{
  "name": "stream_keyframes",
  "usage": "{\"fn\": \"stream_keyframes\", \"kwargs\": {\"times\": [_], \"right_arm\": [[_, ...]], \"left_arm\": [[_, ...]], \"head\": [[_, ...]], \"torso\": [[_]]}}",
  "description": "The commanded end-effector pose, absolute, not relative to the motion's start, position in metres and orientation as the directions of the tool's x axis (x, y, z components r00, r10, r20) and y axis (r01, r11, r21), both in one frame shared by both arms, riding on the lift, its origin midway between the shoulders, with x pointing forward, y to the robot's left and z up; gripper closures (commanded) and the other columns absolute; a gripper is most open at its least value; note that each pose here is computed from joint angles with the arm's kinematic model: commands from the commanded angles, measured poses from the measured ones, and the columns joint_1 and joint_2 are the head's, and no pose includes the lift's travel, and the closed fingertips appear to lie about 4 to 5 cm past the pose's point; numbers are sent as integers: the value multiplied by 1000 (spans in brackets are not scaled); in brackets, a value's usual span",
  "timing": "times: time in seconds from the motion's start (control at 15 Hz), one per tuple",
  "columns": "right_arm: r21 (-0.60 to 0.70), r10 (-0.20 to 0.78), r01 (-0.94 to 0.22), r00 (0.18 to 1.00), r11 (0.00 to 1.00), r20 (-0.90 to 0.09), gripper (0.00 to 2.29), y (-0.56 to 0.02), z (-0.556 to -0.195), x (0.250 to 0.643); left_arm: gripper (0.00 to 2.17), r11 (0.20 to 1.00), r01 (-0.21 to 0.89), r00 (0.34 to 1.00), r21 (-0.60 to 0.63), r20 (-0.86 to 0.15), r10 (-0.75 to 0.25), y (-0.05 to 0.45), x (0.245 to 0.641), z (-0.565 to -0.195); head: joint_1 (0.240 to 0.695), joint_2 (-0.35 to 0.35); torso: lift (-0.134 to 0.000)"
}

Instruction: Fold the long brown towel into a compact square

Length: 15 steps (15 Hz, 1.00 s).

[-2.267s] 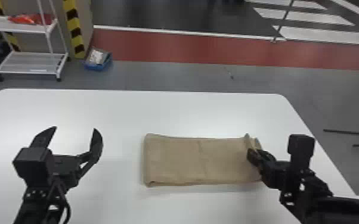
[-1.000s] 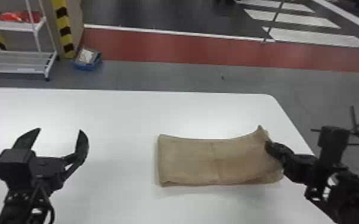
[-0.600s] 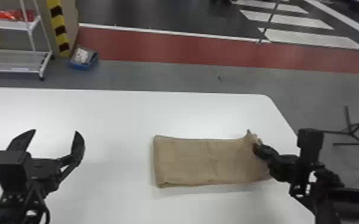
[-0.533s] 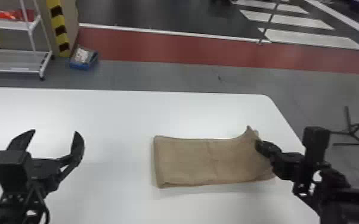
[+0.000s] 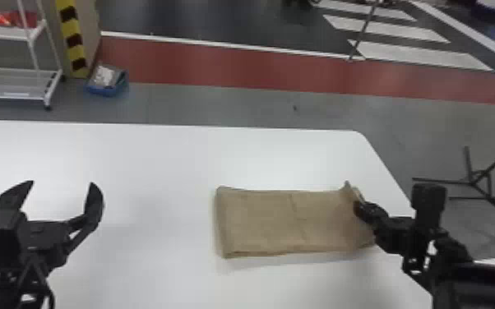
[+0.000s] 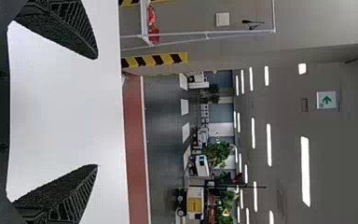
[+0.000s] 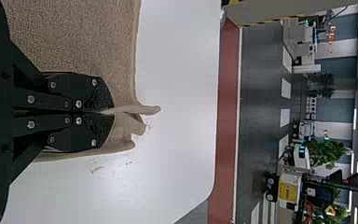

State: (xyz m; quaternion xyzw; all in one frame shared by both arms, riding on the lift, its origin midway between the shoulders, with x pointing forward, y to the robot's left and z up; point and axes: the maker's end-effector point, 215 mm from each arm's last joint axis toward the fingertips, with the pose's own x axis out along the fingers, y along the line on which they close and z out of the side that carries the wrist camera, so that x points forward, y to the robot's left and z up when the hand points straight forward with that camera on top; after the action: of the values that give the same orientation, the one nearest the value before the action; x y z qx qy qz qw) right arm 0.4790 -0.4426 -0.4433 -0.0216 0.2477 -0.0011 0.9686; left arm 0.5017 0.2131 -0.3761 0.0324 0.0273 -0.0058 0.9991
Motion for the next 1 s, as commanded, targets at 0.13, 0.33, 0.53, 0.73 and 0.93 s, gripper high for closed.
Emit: {"fn": "stream_keyframes", "kwargs": {"times": [0.13, 0.33, 0.53, 0.73, 0.93], "right_arm": [[-147, -30, -18, 948, 989, -316, 43, -443, -401, 498], [-196, -2, -18, 995, 980, -99, 39, -431, -340, 489], [-180, 41, -60, 994, 982, -103, 60, -400, -342, 479], [-158, 139, -163, 978, 974, -153, 623, -349, -363, 476], [-83, 264, -294, 929, 952, -260, 1777, -298, -399, 474]], "left_arm": [[39, 998, 1, 998, 69, -60, 3, 221, 503, -380], [39, 998, -8, 999, 63, -47, 11, 227, 504, -375], [39, 998, -9, 999, 62, -44, 12, 227, 505, -374], [39, 998, -18, 999, 61, -41, 21, 231, 506, -372], [39, 998, -33, 999, 59, -33, 35, 236, 507, -368]], "head": [[695, -254], [695, -241], [695, -224], [695, -182], [695, -133]], "torso": [[-115], [-115], [-115], [-115], [-115]]}}
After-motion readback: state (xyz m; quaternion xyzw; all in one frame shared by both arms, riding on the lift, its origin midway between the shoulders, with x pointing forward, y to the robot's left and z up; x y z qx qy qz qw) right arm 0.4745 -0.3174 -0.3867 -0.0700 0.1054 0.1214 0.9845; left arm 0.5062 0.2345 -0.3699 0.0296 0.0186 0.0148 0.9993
